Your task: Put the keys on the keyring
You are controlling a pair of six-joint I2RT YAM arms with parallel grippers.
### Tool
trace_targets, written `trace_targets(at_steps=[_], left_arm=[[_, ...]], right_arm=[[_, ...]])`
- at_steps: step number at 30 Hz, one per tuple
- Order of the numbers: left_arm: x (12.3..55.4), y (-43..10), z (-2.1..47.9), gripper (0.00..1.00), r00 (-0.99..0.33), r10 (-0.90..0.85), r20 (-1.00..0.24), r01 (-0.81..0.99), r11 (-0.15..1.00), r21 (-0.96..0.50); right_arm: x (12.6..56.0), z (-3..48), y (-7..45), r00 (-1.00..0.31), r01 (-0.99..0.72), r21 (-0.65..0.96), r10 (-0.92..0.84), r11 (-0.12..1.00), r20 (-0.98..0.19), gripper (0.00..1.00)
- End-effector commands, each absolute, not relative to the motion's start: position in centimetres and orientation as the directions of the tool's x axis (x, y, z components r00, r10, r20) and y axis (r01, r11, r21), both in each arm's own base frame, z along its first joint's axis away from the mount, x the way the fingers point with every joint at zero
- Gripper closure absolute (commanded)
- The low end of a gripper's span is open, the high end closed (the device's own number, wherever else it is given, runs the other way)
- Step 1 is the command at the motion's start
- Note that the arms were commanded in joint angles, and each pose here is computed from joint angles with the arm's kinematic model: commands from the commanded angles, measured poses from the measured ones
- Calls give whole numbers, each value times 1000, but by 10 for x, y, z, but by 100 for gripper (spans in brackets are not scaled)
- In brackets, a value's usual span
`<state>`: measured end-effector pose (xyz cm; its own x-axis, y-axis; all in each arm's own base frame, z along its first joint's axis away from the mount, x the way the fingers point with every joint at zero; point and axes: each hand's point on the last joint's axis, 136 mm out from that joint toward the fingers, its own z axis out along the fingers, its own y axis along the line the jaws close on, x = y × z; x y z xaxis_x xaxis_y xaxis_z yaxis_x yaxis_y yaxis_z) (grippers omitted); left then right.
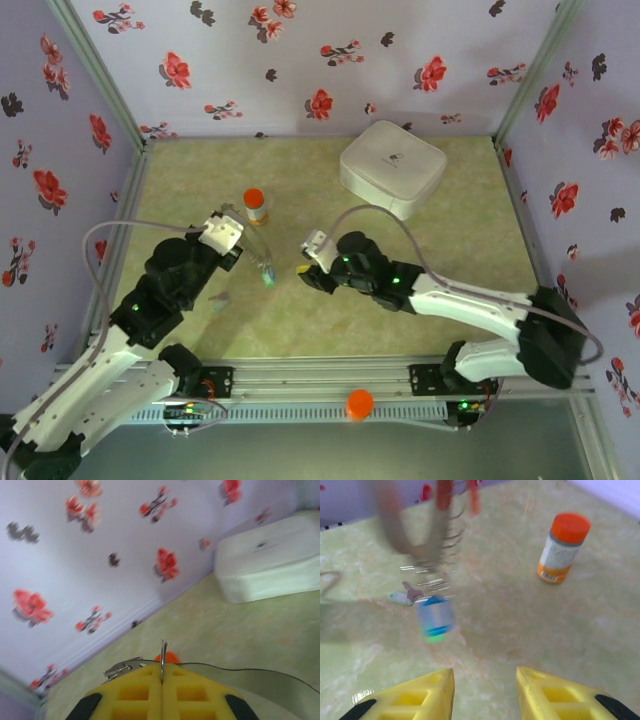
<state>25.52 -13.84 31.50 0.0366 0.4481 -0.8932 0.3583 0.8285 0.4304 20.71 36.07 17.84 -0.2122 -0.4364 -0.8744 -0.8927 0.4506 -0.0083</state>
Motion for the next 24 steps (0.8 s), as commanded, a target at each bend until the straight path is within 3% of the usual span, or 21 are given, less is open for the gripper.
trace_targets(at_steps=[1, 10, 24], left_arm=[[274, -90, 342, 100, 49, 351, -935, 65, 933, 353], [274, -14, 316, 100, 68, 127, -990, -251, 962, 106], [258, 2, 300, 100, 78, 102, -992, -298, 952, 75]], right_arm=[[207, 175, 393, -282, -860, 46, -398, 508, -873, 63], [184, 124, 488, -365, -880, 154, -431, 450, -825, 61], [182, 60, 551, -426, -882, 233, -484, 409, -765, 60]])
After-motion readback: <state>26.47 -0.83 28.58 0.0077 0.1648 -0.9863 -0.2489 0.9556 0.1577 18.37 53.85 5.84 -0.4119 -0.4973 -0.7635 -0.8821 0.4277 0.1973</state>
